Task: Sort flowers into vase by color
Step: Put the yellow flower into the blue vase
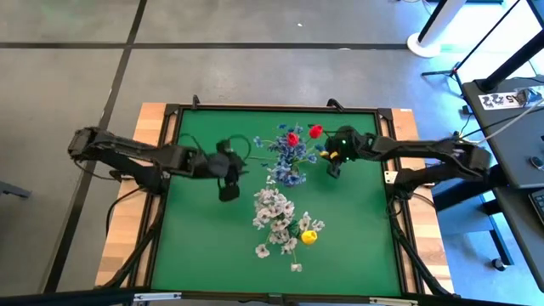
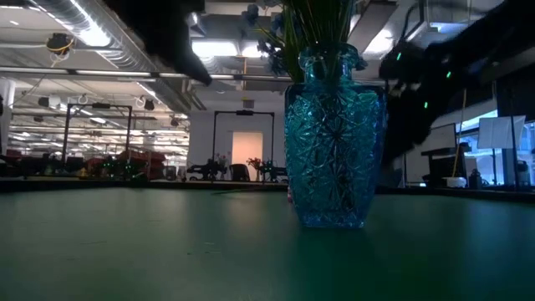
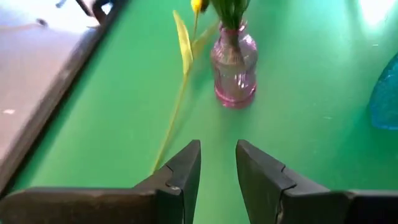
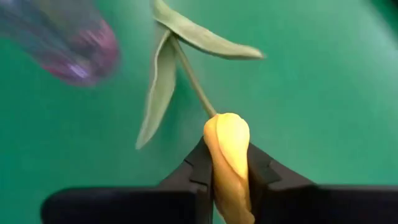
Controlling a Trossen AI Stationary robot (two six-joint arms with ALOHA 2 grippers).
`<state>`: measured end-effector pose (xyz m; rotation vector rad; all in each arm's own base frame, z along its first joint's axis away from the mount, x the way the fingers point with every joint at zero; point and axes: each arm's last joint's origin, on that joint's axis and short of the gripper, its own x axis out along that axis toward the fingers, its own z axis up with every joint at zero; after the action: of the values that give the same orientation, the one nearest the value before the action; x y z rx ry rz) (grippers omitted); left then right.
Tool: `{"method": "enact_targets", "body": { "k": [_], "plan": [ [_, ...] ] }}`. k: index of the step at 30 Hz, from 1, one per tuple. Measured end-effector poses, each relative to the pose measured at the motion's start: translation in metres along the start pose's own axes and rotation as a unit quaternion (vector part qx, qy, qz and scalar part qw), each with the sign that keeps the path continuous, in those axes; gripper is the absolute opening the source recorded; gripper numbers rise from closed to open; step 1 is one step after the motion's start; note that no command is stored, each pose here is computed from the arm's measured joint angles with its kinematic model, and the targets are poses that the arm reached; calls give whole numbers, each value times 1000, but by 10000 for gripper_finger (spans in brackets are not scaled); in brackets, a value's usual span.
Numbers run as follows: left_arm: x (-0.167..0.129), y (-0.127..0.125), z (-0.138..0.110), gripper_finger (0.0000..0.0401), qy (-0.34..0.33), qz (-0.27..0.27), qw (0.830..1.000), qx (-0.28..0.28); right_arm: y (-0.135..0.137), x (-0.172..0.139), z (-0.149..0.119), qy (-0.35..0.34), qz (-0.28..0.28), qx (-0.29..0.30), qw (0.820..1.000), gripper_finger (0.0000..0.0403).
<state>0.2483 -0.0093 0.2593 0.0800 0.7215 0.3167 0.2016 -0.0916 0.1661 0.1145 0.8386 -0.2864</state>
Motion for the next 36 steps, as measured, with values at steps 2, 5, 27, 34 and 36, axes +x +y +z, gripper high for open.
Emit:
{"method": "enact_targets", "body": {
  "k": [2,5,27,34,36],
  "plan": [
    [12,15,-7,98,-3,-23,1000,-14,13,-11,6,-32,10,-23,999,41],
    [35,31,-20,98,-33,-65,996,-41,27,-21,12,-65,0,-51,997,44],
    [126,45,-38,99,-79,-37,995,43,35,-5,23,-111,-2,-81,990,49],
    [125,41,-33,99,-82,-6,995,56,34,-3,22,-105,-5,-79,991,49],
    [125,42,-28,99,-90,-3,994,59,34,-3,22,-105,-17,-71,992,49]
  ]
}}
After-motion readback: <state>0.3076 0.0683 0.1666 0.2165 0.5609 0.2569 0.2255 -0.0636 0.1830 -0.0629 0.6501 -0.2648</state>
